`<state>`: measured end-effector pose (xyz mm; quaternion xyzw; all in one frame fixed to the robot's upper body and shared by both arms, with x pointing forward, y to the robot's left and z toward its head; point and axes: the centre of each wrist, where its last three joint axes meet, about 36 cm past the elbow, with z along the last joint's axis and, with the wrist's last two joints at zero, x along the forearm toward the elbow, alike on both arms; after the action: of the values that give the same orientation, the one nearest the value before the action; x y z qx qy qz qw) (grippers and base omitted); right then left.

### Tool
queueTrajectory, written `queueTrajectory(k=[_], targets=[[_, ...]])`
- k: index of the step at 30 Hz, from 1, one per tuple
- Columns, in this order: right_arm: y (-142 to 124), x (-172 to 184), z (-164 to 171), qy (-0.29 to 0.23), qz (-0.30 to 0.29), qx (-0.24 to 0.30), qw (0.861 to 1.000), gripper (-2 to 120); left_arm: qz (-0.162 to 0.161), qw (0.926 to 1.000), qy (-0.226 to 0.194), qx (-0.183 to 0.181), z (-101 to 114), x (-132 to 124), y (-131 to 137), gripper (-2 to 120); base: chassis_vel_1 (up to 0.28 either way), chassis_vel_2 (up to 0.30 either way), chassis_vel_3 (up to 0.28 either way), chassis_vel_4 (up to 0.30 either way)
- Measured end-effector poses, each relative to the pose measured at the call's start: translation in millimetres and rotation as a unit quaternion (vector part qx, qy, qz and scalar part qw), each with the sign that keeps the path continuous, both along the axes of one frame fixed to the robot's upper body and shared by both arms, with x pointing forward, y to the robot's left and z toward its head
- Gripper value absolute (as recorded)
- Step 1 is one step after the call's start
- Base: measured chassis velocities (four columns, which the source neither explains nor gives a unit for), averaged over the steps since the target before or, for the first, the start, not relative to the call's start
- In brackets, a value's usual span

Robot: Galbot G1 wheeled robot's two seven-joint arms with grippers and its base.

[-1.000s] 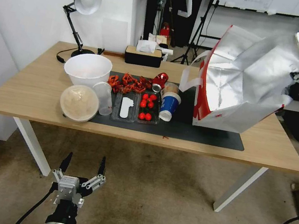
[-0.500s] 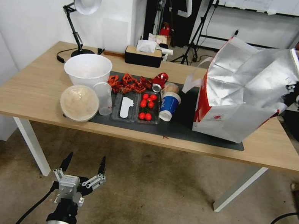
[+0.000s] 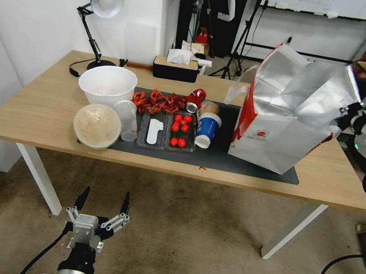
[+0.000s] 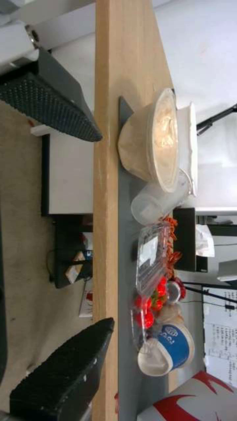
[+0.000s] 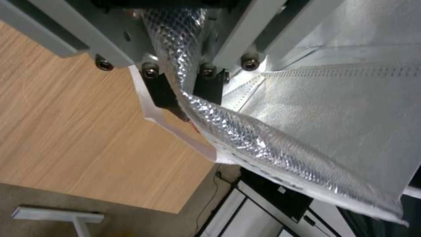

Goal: Pick up the food delivery bag from the floor and place it on the table.

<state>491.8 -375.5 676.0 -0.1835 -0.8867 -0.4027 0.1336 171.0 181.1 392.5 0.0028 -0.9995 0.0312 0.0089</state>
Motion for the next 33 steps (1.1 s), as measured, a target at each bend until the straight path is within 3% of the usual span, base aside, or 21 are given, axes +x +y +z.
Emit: queueTrajectory(k=[28,30,33], targets=[[-12.4,9.3,3.2,0.023,0.005,-0.010,1.000,0,-0.004,1.0000,0.005,0.003,-5.4,-6.3,-4.4,100,0.000,0.000,0.000,0.000],[-12.6,9.1,3.2,0.017,0.012,-0.012,1.000,2,-0.004,1.0000,0.005,0.002,-5.4,-7.0,-4.4,100,0.000,0.000,0.000,0.000],[-10.8,10.5,5.3,0.012,0.014,-0.017,1.000,17,-0.003,1.0000,0.003,0.002,-5.1,-8.2,-4.5,100,0.000,0.000,0.000,0.000]])
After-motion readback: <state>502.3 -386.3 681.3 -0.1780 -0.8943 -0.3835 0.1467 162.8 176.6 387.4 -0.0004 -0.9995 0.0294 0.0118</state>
